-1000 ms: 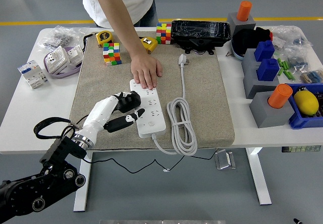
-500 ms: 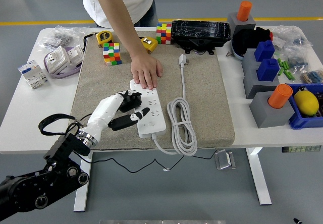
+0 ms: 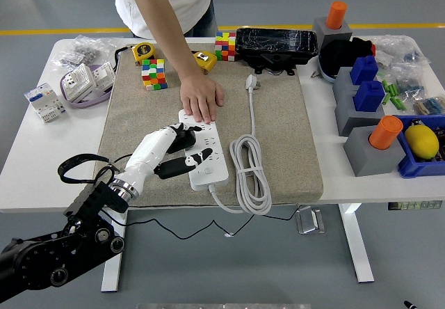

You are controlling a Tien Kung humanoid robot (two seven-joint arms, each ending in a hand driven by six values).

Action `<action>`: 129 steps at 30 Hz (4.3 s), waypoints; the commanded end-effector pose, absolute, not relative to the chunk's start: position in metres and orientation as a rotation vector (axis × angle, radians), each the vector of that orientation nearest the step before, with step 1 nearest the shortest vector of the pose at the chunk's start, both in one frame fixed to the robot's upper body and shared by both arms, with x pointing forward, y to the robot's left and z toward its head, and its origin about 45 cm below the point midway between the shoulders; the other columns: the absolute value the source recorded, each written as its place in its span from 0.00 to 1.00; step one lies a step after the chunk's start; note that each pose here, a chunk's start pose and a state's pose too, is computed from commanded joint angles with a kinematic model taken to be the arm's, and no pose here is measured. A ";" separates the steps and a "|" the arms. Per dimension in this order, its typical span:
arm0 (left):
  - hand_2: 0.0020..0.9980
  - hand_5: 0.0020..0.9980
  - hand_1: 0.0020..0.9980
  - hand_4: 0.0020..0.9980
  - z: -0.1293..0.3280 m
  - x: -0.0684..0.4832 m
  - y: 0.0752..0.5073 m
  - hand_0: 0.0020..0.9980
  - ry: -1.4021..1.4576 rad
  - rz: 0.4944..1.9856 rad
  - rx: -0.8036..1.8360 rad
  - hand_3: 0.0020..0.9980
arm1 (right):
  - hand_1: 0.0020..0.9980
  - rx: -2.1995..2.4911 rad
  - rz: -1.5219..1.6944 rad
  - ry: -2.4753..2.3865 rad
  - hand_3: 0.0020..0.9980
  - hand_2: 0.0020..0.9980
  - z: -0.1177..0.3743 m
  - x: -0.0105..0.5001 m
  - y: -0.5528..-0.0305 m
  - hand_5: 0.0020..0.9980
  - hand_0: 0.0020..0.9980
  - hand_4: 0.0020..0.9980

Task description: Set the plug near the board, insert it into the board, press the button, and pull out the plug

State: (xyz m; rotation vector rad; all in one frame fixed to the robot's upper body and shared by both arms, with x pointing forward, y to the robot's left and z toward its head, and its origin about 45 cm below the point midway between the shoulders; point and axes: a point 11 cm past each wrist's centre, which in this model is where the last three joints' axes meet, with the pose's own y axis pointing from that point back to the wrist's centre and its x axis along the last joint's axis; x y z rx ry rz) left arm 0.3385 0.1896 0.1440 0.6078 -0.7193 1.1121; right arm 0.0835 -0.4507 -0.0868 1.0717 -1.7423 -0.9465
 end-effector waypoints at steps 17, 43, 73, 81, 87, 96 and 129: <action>0.80 0.82 0.80 0.82 0.147 0.338 0.181 0.75 -0.730 1.086 0.591 0.76 | 0.65 1.073 -0.945 -1.744 0.56 0.67 -0.087 0.084 -0.450 0.51 0.61 0.96; 0.80 0.82 0.80 0.82 0.170 0.340 0.167 0.74 -0.723 1.064 0.508 0.76 | 0.65 1.072 -0.946 -1.745 0.56 0.67 -0.087 0.084 -0.450 0.51 0.61 0.96; 0.14 0.00 0.06 0.72 0.170 0.302 0.167 0.06 -0.465 0.772 0.879 0.86 | 0.65 1.077 -0.923 -1.727 0.56 0.67 -0.085 0.085 -0.455 0.51 0.61 0.95; 0.14 0.00 0.07 0.75 0.158 0.311 0.166 0.06 -0.476 0.774 0.924 0.87 | 0.65 1.078 -0.924 -1.730 0.56 0.67 -0.085 0.086 -0.455 0.51 0.60 0.95; 0.14 0.00 0.07 0.75 0.151 0.314 0.168 0.06 -0.464 0.773 0.957 0.86 | 0.65 1.075 -0.928 -1.733 0.56 0.67 -0.085 0.085 -0.455 0.51 0.60 0.95; 0.14 0.00 0.07 0.75 0.143 0.313 0.173 0.06 -0.445 0.762 0.995 0.85 | 0.65 1.074 -0.930 -1.737 0.56 0.67 -0.085 0.085 -0.455 0.51 0.60 0.95; 0.52 0.47 0.53 0.83 0.180 0.332 0.175 0.42 -0.328 1.118 0.379 0.50 | 0.65 1.066 -0.944 -1.739 0.56 0.67 -0.087 0.081 -0.452 0.51 0.60 0.96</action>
